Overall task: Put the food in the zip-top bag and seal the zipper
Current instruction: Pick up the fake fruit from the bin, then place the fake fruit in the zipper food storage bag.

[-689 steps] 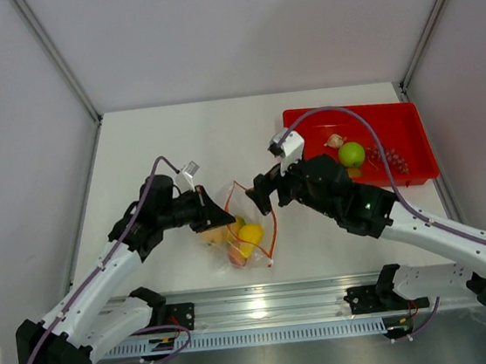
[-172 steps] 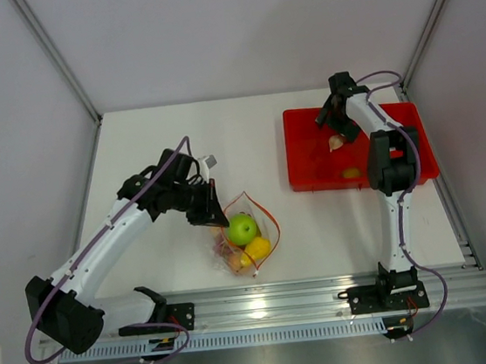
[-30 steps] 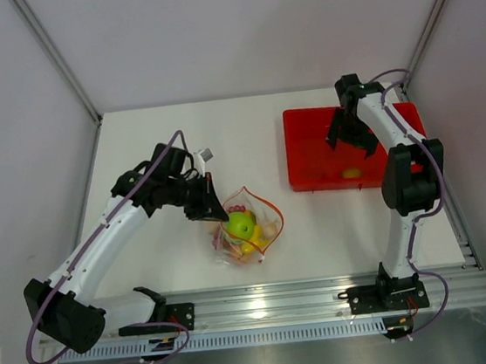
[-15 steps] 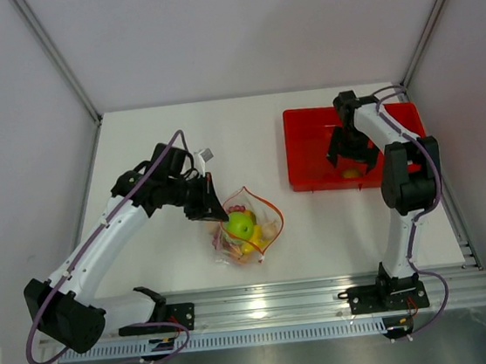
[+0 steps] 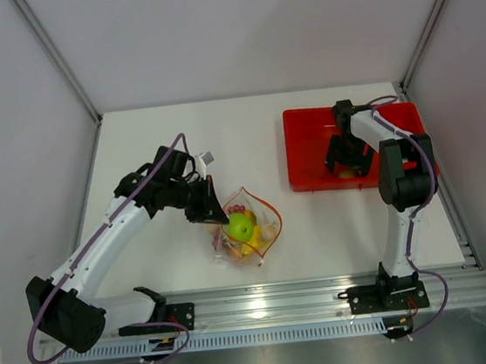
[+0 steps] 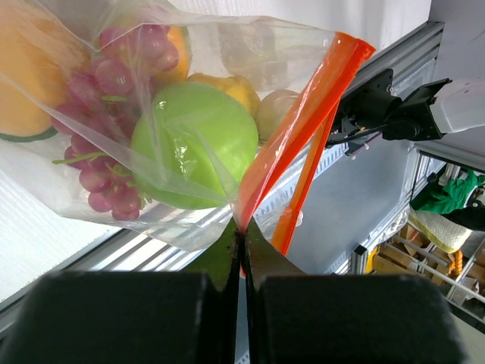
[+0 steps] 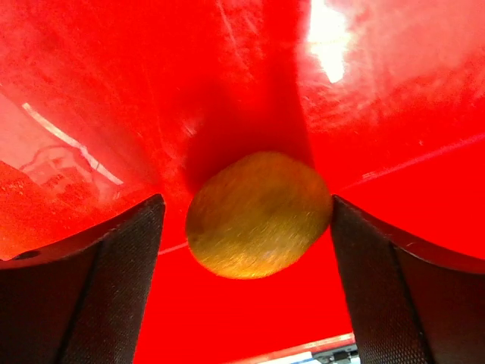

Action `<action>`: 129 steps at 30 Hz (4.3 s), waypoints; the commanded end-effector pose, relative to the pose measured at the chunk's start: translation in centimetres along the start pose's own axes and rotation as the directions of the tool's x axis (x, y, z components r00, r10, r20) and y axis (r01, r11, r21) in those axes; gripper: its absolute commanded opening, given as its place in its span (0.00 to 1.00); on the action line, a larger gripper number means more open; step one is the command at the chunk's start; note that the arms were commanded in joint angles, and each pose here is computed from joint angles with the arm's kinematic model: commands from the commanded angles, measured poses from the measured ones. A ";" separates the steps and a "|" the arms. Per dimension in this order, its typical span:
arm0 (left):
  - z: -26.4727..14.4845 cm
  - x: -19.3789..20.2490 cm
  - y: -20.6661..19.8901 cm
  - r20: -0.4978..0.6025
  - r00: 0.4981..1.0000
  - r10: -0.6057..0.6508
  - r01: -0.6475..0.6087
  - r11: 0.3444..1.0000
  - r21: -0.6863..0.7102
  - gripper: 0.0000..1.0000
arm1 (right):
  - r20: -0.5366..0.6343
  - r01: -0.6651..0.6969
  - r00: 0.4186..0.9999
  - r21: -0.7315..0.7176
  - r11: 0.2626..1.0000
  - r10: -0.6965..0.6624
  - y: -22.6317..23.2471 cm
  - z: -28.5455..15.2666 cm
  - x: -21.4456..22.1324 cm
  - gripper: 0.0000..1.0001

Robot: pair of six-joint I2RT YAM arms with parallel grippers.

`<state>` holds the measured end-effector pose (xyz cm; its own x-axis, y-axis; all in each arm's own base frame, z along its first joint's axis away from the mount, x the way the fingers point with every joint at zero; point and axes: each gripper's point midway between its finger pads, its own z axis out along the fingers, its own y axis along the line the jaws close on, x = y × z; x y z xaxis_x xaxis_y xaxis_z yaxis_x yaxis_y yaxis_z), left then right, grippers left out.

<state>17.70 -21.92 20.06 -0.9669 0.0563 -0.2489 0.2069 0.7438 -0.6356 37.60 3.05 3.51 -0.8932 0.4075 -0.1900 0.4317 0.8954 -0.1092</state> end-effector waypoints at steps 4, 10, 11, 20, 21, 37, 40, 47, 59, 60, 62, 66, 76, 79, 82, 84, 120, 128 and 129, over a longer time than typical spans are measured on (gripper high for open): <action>-0.1 -0.4 -0.4 0.024 1.000 -0.019 0.018 0.999 0.027 0.01 | 0.010 0.017 1.000 -0.055 0.998 -0.016 1.3 0.5 -0.5 0.75; 0.1 -0.5 -0.4 0.031 0.999 -0.034 0.033 0.999 0.032 0.01 | 0.011 0.043 0.999 -0.160 0.986 -0.042 2.8 -0.4 -0.8 0.58; 0.1 -0.5 -0.4 0.031 0.999 -0.035 0.034 0.999 0.032 0.01 | 0.017 0.049 0.999 -0.179 0.983 -0.046 3.0 -0.8 -1.0 0.55; -0.1 -1.4 -1.3 0.042 0.998 -0.038 0.035 0.998 0.050 0.01 | 0.154 0.097 0.987 -0.367 0.925 -0.042 5.2 -6.5 -3.1 0.22; 0.0 -1.5 -1.3 0.035 0.999 -0.039 0.037 0.998 0.051 0.01 | 0.162 0.103 0.986 -0.383 0.918 -0.044 5.5 -7.0 -3.3 0.21; -0.1 -3.5 -4.4 -0.014 0.997 -0.071 0.072 0.986 0.149 0.01 | 0.404 0.480 0.875 -0.653 0.586 -0.267 12.4 -20.8 3.7 0.06; 0.1 -4.0 -5.1 -0.025 0.996 -0.086 0.089 0.981 0.174 0.01 | 0.432 0.528 0.849 -0.693 0.491 -0.303 13.4 -22.5 6.0 0.04; -0.2 -5.0 -6.0 -0.035 0.995 -0.090 0.095 0.979 0.180 0.01 | 0.570 0.654 0.752 -0.711 0.260 -0.332 13.8 -26.8 10.9 0.04; -0.4 -6.4 -6.8 -0.046 0.995 -0.086 0.092 0.981 0.170 0.01 | 0.684 0.721 0.637 -0.692 -0.038 -0.355 13.6 -30.7 16.9 0.11; -0.3 -6.4 -6.8 -0.046 0.995 -0.087 0.094 0.981 0.170 0.01 | 0.674 0.713 0.639 -0.700 -0.044 -0.370 13.7 -30.5 17.3 0.12; -0.3 -6.5 -7.0 -0.047 0.995 -0.090 0.097 0.979 0.177 0.01 | 0.664 0.704 0.638 -0.708 -0.054 -0.390 13.9 -30.1 17.7 0.12; -0.5 -6.6 -7.2 -0.047 0.995 -0.089 0.096 0.978 0.184 0.01 | 0.673 0.711 0.606 -0.697 -0.091 -0.423 14.6 -29.9 19.0 0.13; -0.9 -6.4 -7.4 -0.044 0.995 -0.089 0.096 0.977 0.190 0.01 | 0.647 0.709 0.572 -0.699 -0.092 -0.505 16.9 -27.7 20.5 0.18; -0.8 -6.0 -7.1 -0.051 0.994 -0.093 0.101 0.978 0.183 0.01 | 0.639 0.728 0.568 -0.684 -0.047 -0.518 17.5 -26.8 19.8 0.23; -0.8 -5.9 -7.1 -0.055 0.994 -0.093 0.102 0.977 0.186 0.01 | 0.633 0.742 0.566 -0.671 -0.008 -0.528 17.9 -25.9 19.0 0.41; -0.7 -5.8 -7.1 -0.055 0.994 -0.092 0.101 0.976 0.192 0.00 | 0.623 0.734 0.573 -0.679 -0.004 -0.532 18.1 -25.9 19.0 0.70; 0.0 -7.9 -7.9 -0.025 0.996 -0.088 0.091 0.967 0.237 0.01 | 0.575 0.730 0.681 -0.583 0.356 -0.454 9.7 -28.4 17.6 0.84; -0.1 -9.1 -8.8 -0.010 0.994 -0.109 0.107 0.959 0.263 0.01 | 0.501 0.671 0.732 -0.647 0.363 -0.462 8.8 -27.7 19.5 0.73; -0.2 -9.2 -9.0 -0.010 0.994 -0.108 0.106 0.957 0.269 0.01 | 0.484 0.659 0.741 -0.658 0.365 -0.465 8.8 -27.3 19.8 0.72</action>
<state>23.85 -27.99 24.95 -0.9918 -0.0085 -0.1272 0.0949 0.6163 -0.7818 21.29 23.87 25.82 -0.7655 -0.2260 -0.6024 -0.5488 0.7181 0.4280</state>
